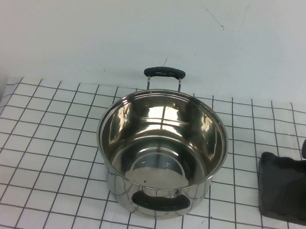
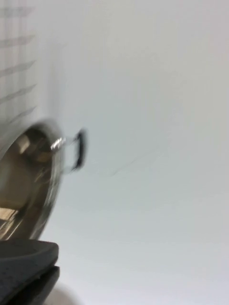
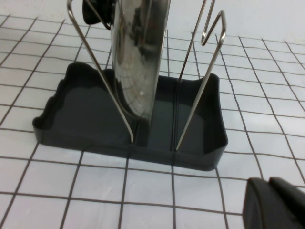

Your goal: Put pot lid on rack

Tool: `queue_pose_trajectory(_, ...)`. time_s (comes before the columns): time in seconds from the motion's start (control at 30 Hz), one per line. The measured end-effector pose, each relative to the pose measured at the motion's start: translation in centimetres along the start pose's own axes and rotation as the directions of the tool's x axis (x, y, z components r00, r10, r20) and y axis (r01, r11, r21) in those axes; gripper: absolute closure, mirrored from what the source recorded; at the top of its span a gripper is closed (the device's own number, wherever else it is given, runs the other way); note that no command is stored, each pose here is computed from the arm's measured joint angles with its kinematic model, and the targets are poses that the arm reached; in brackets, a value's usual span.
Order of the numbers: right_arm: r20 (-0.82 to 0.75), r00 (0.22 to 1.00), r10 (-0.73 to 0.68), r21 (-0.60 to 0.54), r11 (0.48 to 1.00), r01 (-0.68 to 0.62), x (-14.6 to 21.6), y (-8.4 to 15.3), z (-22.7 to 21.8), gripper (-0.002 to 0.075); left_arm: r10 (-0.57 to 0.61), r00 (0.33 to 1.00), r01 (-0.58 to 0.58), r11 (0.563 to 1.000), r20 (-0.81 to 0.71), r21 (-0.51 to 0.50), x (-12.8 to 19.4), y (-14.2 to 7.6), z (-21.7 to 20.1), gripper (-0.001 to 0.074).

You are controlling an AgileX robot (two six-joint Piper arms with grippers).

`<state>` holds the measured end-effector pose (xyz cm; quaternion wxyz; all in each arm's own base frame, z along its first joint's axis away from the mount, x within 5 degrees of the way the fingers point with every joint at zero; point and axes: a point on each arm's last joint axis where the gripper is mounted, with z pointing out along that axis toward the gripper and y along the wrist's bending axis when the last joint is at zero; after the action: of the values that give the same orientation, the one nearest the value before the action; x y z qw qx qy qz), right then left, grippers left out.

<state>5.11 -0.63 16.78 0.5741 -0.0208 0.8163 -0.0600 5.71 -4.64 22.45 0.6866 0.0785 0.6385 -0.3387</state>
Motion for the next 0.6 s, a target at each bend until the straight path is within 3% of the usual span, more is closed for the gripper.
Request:
queue_pose_trajectory(0.13,0.000,1.000,-0.002,0.001,1.000,0.002,0.0,0.0,0.0,0.0727,0.092,0.992,-0.081,0.988,0.081,-0.129,-0.6,1.3,-0.2,0.0737)
queue_pose_trajectory(0.33,0.000,1.000,-0.002,0.001,1.000,0.002,0.0,0.0,0.0,0.0727,0.103,0.982,-0.155,0.915,-0.157,-0.372,1.4,3.8,-1.1,0.0737)
queue_pose_trajectory(0.6,-0.002,1.000,-0.003,0.002,1.000,0.003,0.0,0.0,0.0,0.0728,0.147,0.928,-0.295,0.850,-0.343,-0.435,2.9,4.5,-3.1,0.0737)
